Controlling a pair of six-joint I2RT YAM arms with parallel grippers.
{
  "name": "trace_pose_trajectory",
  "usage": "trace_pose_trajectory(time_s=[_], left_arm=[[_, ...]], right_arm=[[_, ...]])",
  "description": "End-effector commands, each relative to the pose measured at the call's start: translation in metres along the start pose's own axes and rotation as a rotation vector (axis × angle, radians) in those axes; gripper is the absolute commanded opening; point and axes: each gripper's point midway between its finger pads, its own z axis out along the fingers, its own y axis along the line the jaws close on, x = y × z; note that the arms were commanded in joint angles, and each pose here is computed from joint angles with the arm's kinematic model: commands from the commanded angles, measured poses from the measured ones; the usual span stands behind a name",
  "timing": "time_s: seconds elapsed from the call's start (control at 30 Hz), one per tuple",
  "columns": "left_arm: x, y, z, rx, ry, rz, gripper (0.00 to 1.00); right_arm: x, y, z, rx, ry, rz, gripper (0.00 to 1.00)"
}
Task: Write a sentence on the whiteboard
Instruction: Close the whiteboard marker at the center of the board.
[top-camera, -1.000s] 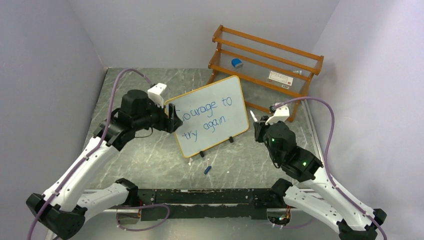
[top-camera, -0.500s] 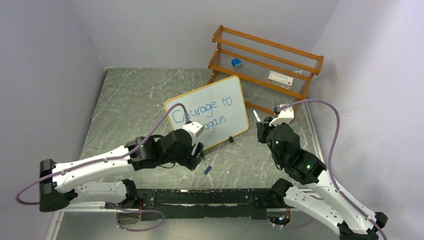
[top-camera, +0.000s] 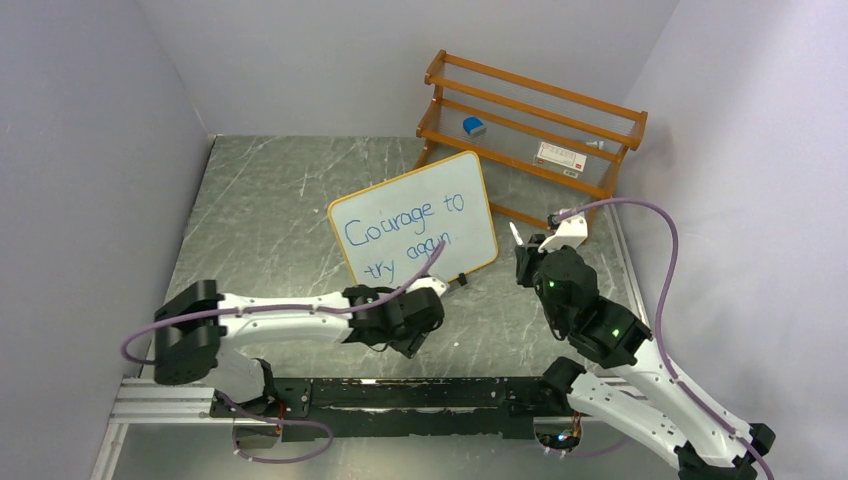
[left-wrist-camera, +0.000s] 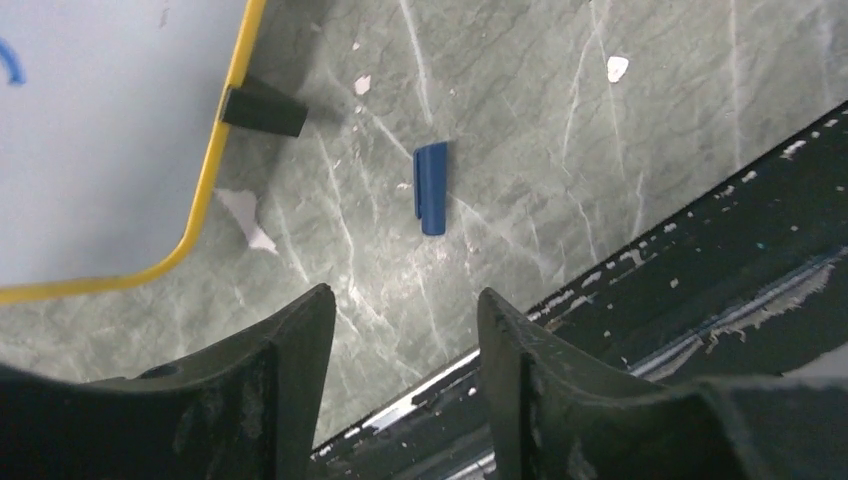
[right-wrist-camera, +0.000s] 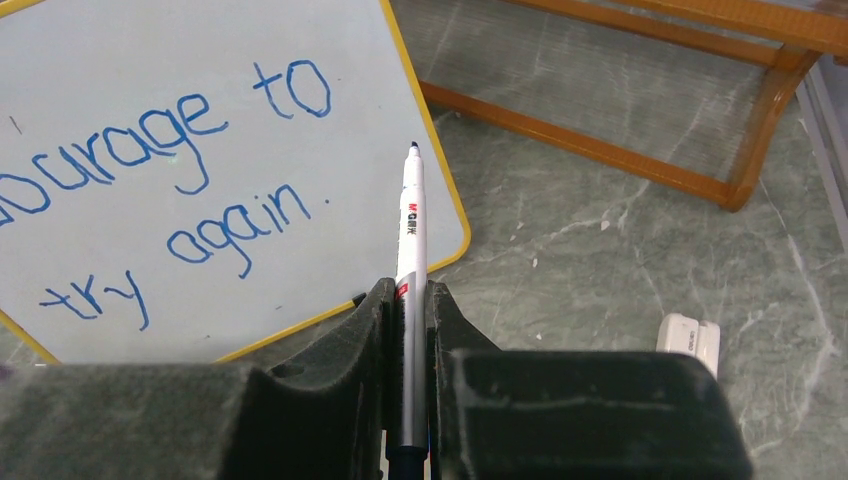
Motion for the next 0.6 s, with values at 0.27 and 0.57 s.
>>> trace_pose_trajectory(time_s=[0.27,0.57], left_arm=[[-0.008,-0.025,0.037,0.022,0.092,0.072,0.55],[-0.013,-0.021,0.055,0.058,0.131,0.072,0.44]], right_arm=[[-0.004,-0.007,-0.003,0.028,-0.019,0.021,0.00],[-0.005,-0.009,-0.003,0.034,-0.022,0.025,0.00]])
